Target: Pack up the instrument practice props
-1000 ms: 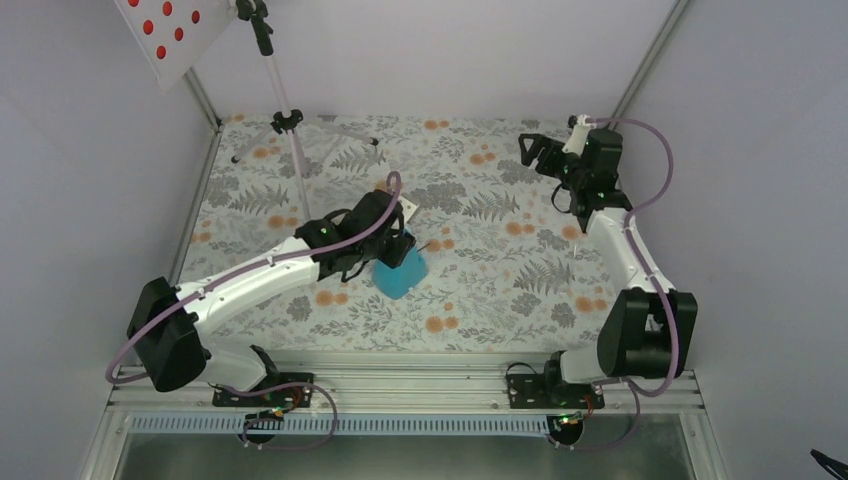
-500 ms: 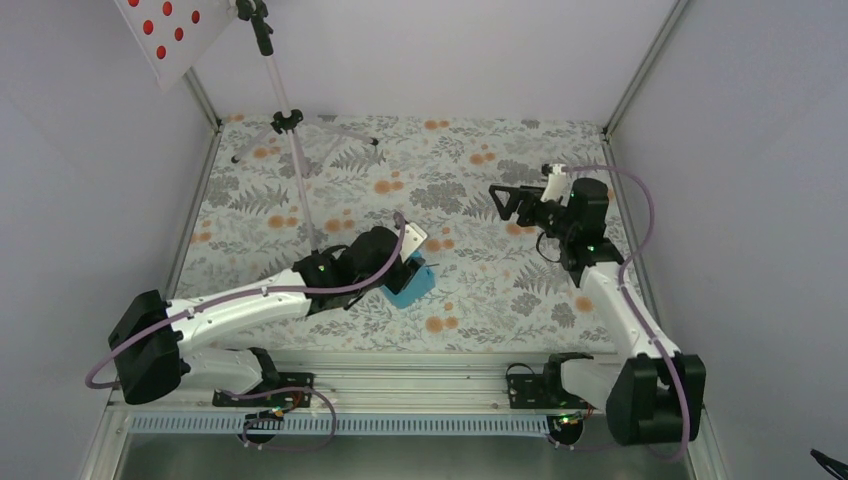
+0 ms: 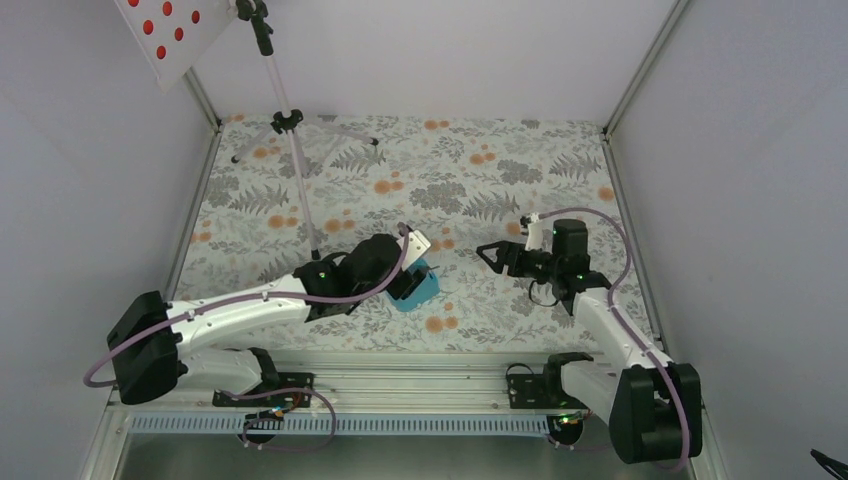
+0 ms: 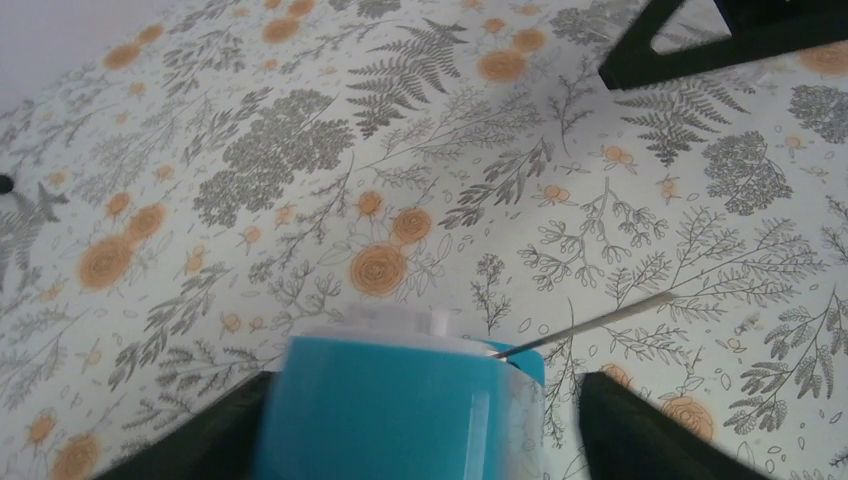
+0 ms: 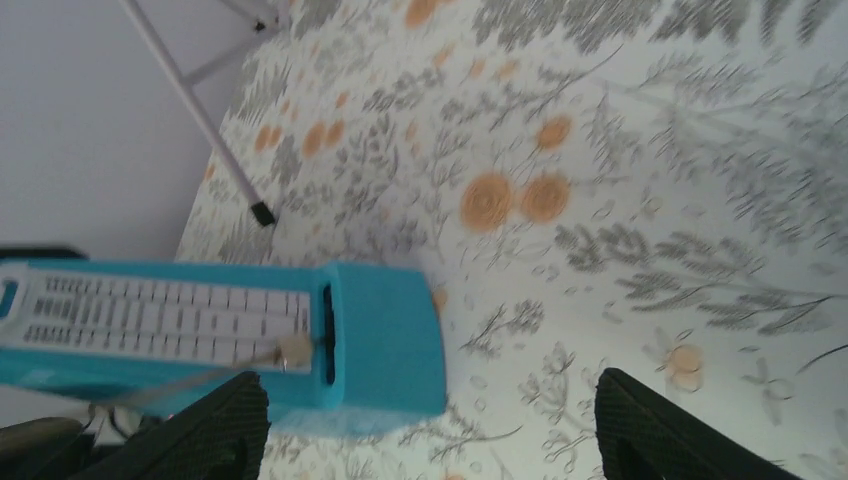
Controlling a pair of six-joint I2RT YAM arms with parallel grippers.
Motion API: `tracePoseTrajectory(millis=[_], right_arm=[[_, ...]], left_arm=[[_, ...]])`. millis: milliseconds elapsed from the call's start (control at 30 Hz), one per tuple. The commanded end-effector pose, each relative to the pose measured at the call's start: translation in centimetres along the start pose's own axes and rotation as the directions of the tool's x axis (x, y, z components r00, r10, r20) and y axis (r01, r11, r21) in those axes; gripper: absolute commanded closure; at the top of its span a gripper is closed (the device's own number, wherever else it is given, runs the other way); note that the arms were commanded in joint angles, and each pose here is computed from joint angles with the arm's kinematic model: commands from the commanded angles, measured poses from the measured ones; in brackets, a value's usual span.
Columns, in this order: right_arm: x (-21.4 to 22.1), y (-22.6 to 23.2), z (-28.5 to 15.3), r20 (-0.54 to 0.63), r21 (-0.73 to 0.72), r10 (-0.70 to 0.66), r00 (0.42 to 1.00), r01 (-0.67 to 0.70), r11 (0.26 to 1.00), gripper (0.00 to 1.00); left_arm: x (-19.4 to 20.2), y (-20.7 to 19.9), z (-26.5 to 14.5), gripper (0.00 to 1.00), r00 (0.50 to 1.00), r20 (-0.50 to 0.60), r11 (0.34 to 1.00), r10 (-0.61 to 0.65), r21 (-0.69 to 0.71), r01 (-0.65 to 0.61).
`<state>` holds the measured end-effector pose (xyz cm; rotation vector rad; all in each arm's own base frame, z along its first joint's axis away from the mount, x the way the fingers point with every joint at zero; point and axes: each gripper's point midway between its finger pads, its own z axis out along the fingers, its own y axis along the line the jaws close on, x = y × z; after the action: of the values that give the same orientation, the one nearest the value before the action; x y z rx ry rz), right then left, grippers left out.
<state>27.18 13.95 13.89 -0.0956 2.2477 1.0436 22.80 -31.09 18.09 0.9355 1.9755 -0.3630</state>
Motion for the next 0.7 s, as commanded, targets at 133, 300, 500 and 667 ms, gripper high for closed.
tracePoseTrajectory(millis=[133,300,500,667], right_arm=[[3.6,2.4,0.9,-0.138,-0.172,-0.029,0.990,0.004,0.985,0.29],[4.7,2.4,1.8,-0.174,-0.208,-0.045,0.984,0.008,0.978,0.38],[5.5,3.9,2.9,-0.202,-0.283,-0.100,0.974,0.040,0.958,0.42],[6.8,3.4,4.6,-0.232,-0.262,-0.109,0.967,0.046,0.964,0.45]], left_arm=[[-3.1,1.3,-4.5,0.00,0.974,0.160,0.987,-0.159,0.001,0.161],[-2.3,2.3,-6.2,0.00,0.892,0.177,0.906,-0.417,0.007,0.422],[-0.8,2.1,-6.9,0.00,0.852,0.156,0.864,-0.501,0.032,0.502],[-2.4,2.0,-6.8,0.00,0.846,0.172,0.862,-0.505,0.044,0.505]])
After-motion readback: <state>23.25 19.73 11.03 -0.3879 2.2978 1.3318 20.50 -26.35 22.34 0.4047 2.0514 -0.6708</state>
